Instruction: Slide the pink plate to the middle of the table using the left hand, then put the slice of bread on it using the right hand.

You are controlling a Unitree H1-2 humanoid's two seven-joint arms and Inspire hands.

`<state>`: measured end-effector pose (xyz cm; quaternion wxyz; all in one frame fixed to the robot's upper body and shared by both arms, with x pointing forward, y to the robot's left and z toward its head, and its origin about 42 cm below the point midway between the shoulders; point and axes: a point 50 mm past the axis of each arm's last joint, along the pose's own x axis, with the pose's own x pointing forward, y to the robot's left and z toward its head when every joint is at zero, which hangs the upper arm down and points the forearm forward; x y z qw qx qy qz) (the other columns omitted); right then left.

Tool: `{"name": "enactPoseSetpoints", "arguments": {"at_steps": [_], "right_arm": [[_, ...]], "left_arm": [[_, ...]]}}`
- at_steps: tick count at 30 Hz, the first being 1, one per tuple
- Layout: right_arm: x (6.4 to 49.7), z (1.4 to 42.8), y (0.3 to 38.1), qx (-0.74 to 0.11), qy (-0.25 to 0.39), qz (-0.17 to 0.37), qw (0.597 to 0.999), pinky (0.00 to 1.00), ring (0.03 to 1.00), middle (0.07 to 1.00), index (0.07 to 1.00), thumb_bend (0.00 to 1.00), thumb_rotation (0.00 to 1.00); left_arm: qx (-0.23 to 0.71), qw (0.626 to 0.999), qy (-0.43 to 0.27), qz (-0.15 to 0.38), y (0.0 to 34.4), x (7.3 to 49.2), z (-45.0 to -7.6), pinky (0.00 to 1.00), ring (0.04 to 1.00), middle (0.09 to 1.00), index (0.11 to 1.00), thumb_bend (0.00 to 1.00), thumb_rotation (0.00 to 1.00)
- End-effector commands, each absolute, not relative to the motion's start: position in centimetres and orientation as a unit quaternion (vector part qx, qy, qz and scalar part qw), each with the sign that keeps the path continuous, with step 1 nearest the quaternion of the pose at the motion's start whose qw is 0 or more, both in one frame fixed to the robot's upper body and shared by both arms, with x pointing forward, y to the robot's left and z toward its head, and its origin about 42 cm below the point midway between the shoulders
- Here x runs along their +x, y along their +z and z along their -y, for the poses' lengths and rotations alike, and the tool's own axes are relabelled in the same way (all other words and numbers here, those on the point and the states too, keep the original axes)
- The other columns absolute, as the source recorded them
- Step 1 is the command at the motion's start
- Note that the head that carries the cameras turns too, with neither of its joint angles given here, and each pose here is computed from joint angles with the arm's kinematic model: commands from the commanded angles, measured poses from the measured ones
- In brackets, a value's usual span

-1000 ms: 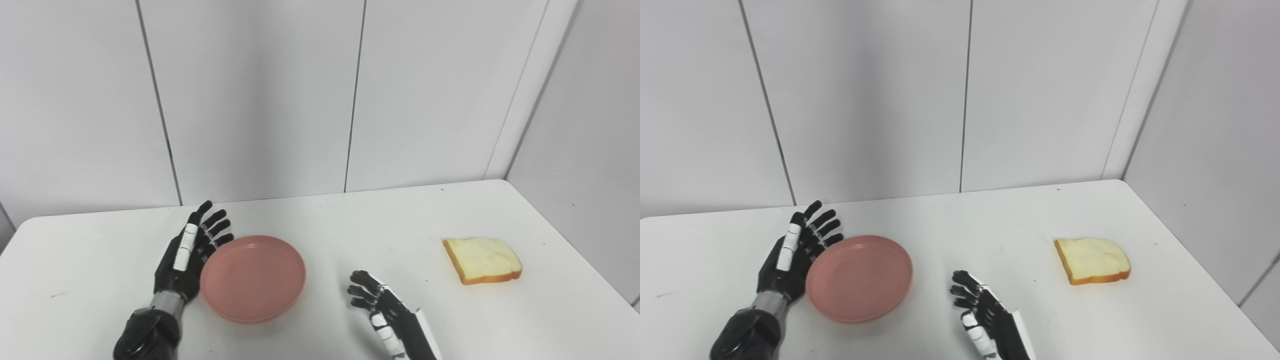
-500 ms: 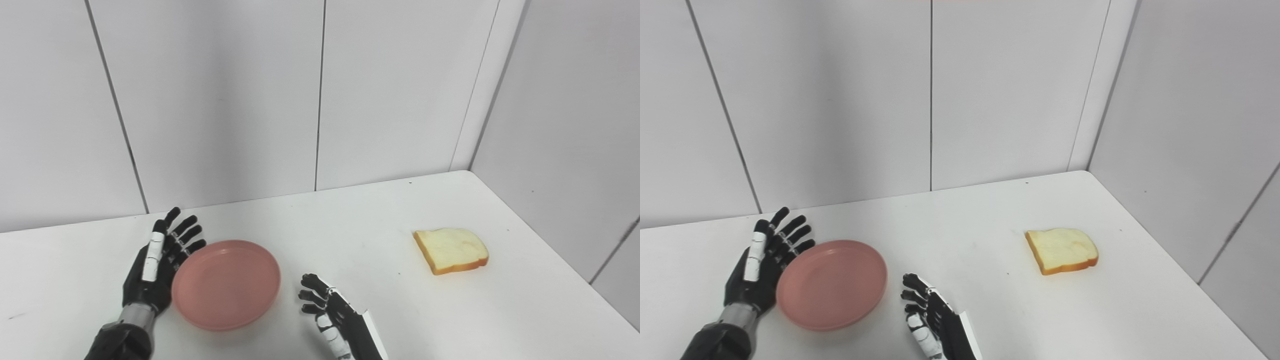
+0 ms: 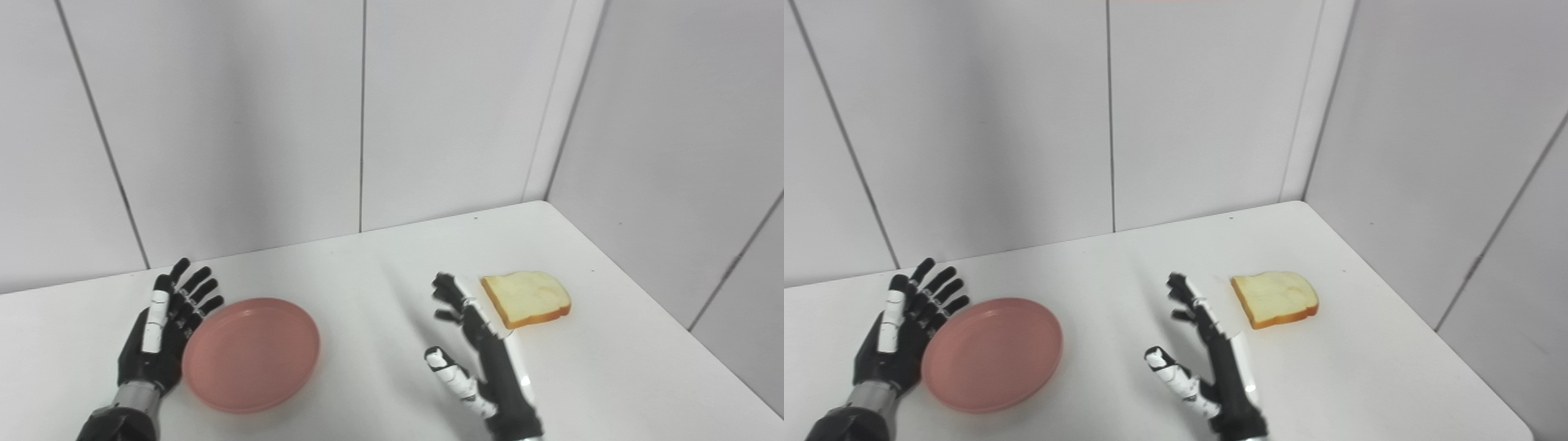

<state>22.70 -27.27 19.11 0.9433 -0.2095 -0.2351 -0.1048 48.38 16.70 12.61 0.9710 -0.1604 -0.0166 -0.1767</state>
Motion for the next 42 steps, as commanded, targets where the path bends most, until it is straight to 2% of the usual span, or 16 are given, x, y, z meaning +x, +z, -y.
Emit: {"name": "enactPoseSetpoints", "arguments": {"at_steps": [1, 6, 10, 15, 18, 21, 24, 28, 34, 42], "right_arm": [[22.5, 28.3, 20.8, -0.225, -0.1, 0.268, 0.931, 0.78, 0.859, 0.877, 0.878, 0.75, 0.8], [23.0, 32.4, 22.6, -0.284, -0.095, 0.268, 0.916, 0.79, 0.89, 0.914, 0.907, 0.77, 0.8], [23.7, 35.6, 24.4, -0.334, -0.094, 0.258, 0.902, 0.86, 0.917, 0.941, 0.927, 0.86, 0.78], [24.5, 39.5, 27.5, -0.421, -0.098, 0.256, 0.865, 0.86, 0.902, 0.937, 0.939, 0.89, 0.73], [25.4, 41.6, 28.5, -0.476, -0.09, 0.245, 0.84, 0.89, 0.938, 0.955, 0.943, 0.91, 0.69], [26.4, 43.6, 29.3, -0.533, -0.068, 0.213, 0.816, 0.93, 0.968, 0.971, 0.954, 0.96, 0.73], [27.9, 45.7, 31.0, -0.594, -0.036, 0.17, 0.785, 0.92, 0.963, 0.972, 0.947, 0.99, 0.74], [29.9, 46.9, 32.9, -0.652, 0.009, 0.119, 0.749, 0.92, 0.963, 0.971, 0.933, 1.0, 0.62], [33.0, 46.8, 34.9, -0.705, 0.078, 0.024, 0.705, 0.94, 0.998, 0.999, 0.988, 1.0, 0.5], [34.9, 46.2, 35.4, -0.737, 0.092, -0.007, 0.67, 0.85, 0.944, 0.972, 0.992, 1.0, 0.34]], "left_arm": [[-0.157, 0.973, -0.172, 0.006, 12.0, 48.4, -17.7, 0.8, 0.868, 0.856, 0.931, 0.89, 0.74], [-0.163, 0.971, -0.174, 0.009, 12.3, 48.7, -17.8, 0.81, 0.871, 0.854, 0.927, 0.88, 0.73], [-0.161, 0.971, -0.175, 0.01, 12.3, 48.8, -17.7, 0.82, 0.874, 0.853, 0.927, 0.87, 0.73], [-0.161, 0.971, -0.175, 0.009, 12.2, 48.8, -17.2, 0.8, 0.863, 0.848, 0.918, 0.88, 0.72], [-0.16, 0.971, -0.177, 0.01, 12.2, 48.8, -17.0, 0.79, 0.857, 0.847, 0.919, 0.89, 0.73], [-0.158, 0.971, -0.181, 0.011, 12.2, 48.8, -17.0, 0.79, 0.862, 0.848, 0.923, 0.9, 0.73], [-0.152, 0.971, -0.182, 0.012, 12.2, 48.8, -17.0, 0.79, 0.864, 0.844, 0.924, 0.9, 0.74], [-0.152, 0.972, -0.181, 0.011, 12.1, 48.7, -17.2, 0.8, 0.867, 0.852, 0.935, 0.9, 0.75], [-0.152, 0.972, -0.179, 0.007, 12.0, 48.6, -17.1, 0.79, 0.858, 0.847, 0.932, 0.9, 0.74], [-0.148, 0.973, -0.18, 0.008, 12.1, 48.6, -17.0, 0.78, 0.859, 0.846, 0.935, 0.89, 0.75]]}}
